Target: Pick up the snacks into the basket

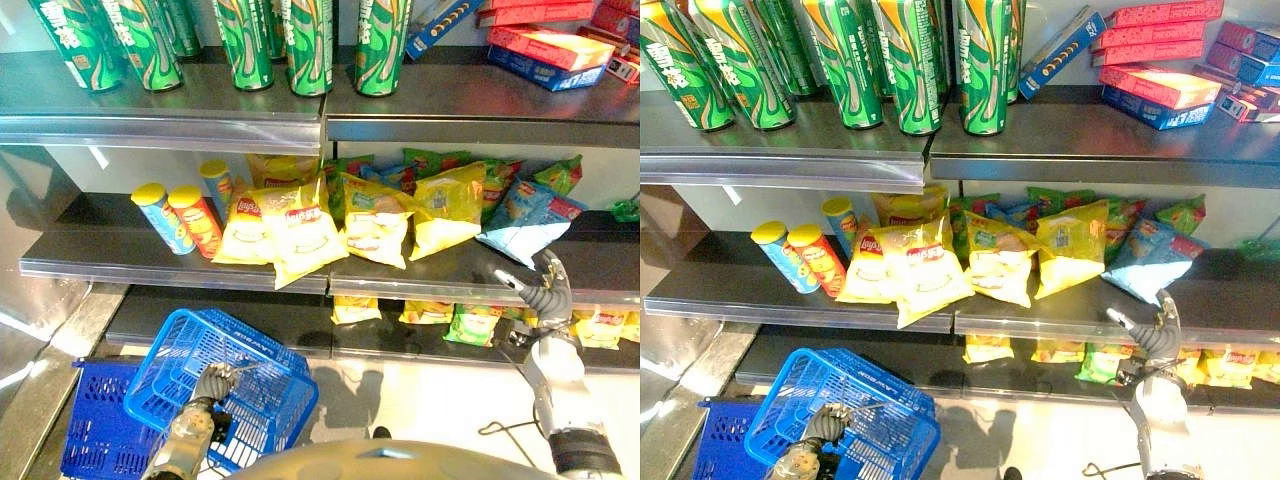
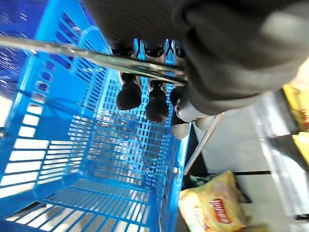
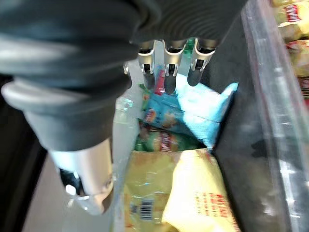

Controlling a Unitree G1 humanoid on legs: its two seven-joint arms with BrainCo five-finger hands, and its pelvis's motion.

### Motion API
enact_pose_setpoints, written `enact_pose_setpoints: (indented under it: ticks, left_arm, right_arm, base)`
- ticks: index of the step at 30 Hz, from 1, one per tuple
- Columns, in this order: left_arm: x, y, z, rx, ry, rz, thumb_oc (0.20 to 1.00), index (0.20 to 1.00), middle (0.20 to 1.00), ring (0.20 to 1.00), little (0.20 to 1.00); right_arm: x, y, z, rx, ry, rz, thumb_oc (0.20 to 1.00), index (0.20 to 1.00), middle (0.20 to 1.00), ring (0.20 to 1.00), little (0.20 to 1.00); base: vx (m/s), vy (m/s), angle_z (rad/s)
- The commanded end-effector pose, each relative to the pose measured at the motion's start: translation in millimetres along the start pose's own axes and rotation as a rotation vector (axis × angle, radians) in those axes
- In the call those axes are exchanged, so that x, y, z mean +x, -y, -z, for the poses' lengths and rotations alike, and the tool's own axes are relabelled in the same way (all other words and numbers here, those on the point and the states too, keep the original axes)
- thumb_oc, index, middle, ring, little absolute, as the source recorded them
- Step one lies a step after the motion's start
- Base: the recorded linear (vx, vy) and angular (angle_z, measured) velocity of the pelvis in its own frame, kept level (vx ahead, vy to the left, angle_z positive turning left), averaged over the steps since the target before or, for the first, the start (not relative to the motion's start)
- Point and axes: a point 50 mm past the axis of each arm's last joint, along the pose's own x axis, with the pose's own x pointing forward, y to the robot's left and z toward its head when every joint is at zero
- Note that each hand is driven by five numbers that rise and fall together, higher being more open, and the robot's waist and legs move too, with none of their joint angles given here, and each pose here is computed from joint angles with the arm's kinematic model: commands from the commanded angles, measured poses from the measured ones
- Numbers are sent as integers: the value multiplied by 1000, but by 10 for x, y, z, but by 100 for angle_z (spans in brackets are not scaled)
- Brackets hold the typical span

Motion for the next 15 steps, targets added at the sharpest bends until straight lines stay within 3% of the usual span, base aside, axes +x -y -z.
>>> enact_pose_setpoints:
  ticks: [1,9,15]
  left_arm:
    - [60,-239,-605,-69,261,-56,200,200,200,200,200]
    - [-63,-215,-831,-173,376,-2,200,200,200,200,200]
    - [-196,-173,-1012,-187,472,74,200,200,200,200,200]
  right_arm:
    - [178,-109,-432,57,183,-2,1000,1000,1000,1000,1000]
    - [323,-544,-502,31,150,-169,1000,1000,1000,1000,1000]
    - [484,-1079,-493,83,11,-349,1000,1000,1000,1000,1000]
  base:
    - [31,-3,0]
    - [4,0,0]
    - [-22,-8,6]
